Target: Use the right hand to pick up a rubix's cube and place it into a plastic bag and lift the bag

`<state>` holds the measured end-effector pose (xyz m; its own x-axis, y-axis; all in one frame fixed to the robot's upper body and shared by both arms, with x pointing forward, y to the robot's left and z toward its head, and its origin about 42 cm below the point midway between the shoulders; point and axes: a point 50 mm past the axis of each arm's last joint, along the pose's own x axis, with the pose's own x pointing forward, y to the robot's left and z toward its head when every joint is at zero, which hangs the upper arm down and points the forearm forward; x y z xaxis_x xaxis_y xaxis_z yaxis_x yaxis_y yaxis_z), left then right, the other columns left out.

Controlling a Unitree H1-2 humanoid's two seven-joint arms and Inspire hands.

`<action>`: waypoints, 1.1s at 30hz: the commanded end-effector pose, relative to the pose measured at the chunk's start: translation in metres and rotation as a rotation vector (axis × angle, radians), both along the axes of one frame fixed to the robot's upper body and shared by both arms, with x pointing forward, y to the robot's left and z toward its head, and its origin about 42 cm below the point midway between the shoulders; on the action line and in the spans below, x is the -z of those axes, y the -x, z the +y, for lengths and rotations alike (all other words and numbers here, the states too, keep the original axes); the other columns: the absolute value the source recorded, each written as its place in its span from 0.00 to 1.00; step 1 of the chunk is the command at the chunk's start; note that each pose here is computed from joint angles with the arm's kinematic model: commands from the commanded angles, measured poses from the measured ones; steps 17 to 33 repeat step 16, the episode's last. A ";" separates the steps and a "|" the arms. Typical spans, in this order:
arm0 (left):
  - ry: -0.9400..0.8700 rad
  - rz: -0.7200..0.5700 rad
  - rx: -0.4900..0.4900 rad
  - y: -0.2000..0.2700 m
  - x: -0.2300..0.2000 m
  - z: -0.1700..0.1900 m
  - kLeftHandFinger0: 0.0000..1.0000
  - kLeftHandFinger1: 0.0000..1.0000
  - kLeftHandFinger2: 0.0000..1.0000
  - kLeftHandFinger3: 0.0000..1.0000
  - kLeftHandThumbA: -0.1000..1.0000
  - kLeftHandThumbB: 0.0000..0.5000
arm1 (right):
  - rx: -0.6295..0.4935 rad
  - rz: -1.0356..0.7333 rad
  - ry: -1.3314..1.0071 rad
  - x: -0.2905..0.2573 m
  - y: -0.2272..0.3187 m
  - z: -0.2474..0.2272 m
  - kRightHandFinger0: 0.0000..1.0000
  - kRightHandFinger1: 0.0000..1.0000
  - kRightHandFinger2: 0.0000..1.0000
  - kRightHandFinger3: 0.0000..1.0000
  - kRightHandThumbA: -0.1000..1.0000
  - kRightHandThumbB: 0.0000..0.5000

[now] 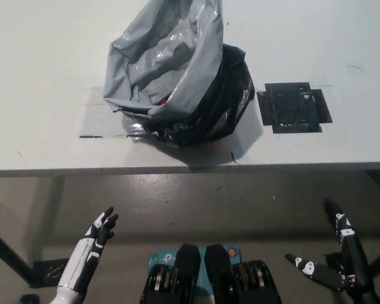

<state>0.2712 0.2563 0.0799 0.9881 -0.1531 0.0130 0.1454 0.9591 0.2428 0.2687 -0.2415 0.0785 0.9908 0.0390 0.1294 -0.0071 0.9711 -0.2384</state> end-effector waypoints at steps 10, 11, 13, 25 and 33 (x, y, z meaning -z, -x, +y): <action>-0.008 -0.119 0.046 -0.004 -0.021 0.002 1.00 1.00 1.00 1.00 1.00 0.53 | -0.110 -0.188 -0.058 -0.011 -0.006 0.014 1.00 1.00 1.00 1.00 1.00 0.62; -0.009 -0.118 0.044 -0.004 -0.021 0.003 1.00 1.00 1.00 1.00 1.00 0.54 | -0.112 -0.189 -0.056 -0.011 -0.007 0.014 1.00 1.00 1.00 1.00 1.00 0.62; -0.015 -0.119 0.039 -0.005 -0.022 0.003 1.00 1.00 1.00 1.00 1.00 0.55 | -0.120 -0.190 -0.060 -0.012 -0.008 0.015 1.00 1.00 1.00 1.00 1.00 0.60; -0.012 -0.120 0.042 -0.006 -0.023 0.003 1.00 1.00 1.00 1.00 1.00 0.54 | -0.127 -0.190 -0.059 -0.013 -0.009 0.015 1.00 1.00 1.00 1.00 1.00 0.57; -0.012 -0.120 0.042 -0.006 -0.023 0.003 1.00 1.00 1.00 1.00 1.00 0.54 | -0.127 -0.190 -0.059 -0.013 -0.009 0.015 1.00 1.00 1.00 1.00 1.00 0.57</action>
